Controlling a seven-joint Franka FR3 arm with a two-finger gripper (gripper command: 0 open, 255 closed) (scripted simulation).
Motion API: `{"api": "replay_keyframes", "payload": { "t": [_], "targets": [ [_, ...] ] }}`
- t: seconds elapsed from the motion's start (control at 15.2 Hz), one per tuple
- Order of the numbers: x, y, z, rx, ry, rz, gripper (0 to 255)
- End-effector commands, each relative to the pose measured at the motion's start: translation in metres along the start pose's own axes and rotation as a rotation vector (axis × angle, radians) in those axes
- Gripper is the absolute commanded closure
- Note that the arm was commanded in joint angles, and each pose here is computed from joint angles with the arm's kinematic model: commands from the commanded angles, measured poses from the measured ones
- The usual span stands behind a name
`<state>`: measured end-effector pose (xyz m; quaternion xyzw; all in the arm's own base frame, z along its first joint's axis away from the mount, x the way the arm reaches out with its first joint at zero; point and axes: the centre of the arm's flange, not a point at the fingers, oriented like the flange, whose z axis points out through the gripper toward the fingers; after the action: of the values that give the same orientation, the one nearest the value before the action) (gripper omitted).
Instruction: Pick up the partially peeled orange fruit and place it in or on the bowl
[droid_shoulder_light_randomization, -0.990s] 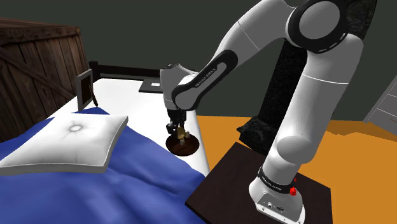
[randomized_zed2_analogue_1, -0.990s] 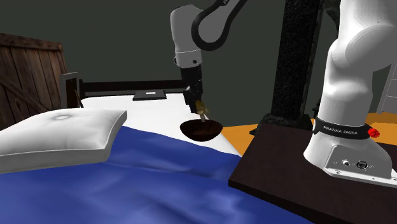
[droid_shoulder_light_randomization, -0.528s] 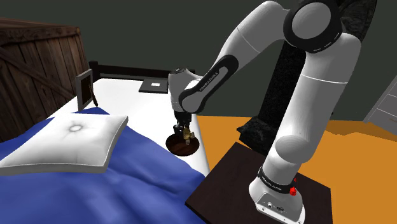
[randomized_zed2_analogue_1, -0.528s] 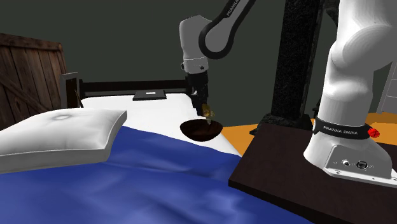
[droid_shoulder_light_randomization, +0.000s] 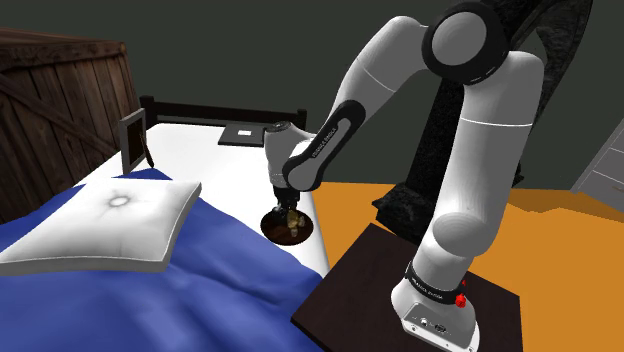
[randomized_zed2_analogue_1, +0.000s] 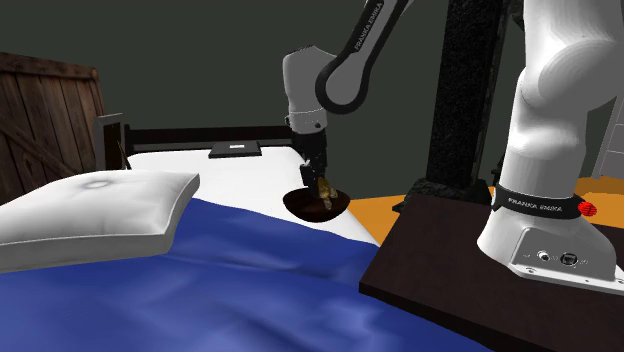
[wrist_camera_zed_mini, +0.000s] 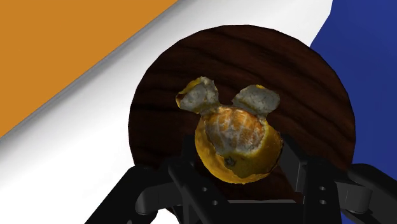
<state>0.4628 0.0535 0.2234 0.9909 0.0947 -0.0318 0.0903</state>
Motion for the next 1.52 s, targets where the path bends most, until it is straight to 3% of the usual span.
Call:
{"api": "replay_keyframes", "payload": {
  "t": [0.0, 0.59, 0.66, 0.99, 1.25, 1.45],
  "targets": [
    [0.001, -0.003, 0.011, 0.000, 0.000, 0.000, 255],
    [0.001, -0.004, 0.019, 0.000, 0.000, 0.000, 255],
    [0.001, -0.004, 0.019, 0.000, 0.000, 0.000, 0],
    [0.001, -0.004, 0.019, 0.000, 0.000, 0.000, 0],
    [0.001, -0.004, -0.031, 0.000, 0.000, 0.000, 0],
    [0.001, -0.004, -0.031, 0.000, 0.000, 0.000, 0]
  ]
}}
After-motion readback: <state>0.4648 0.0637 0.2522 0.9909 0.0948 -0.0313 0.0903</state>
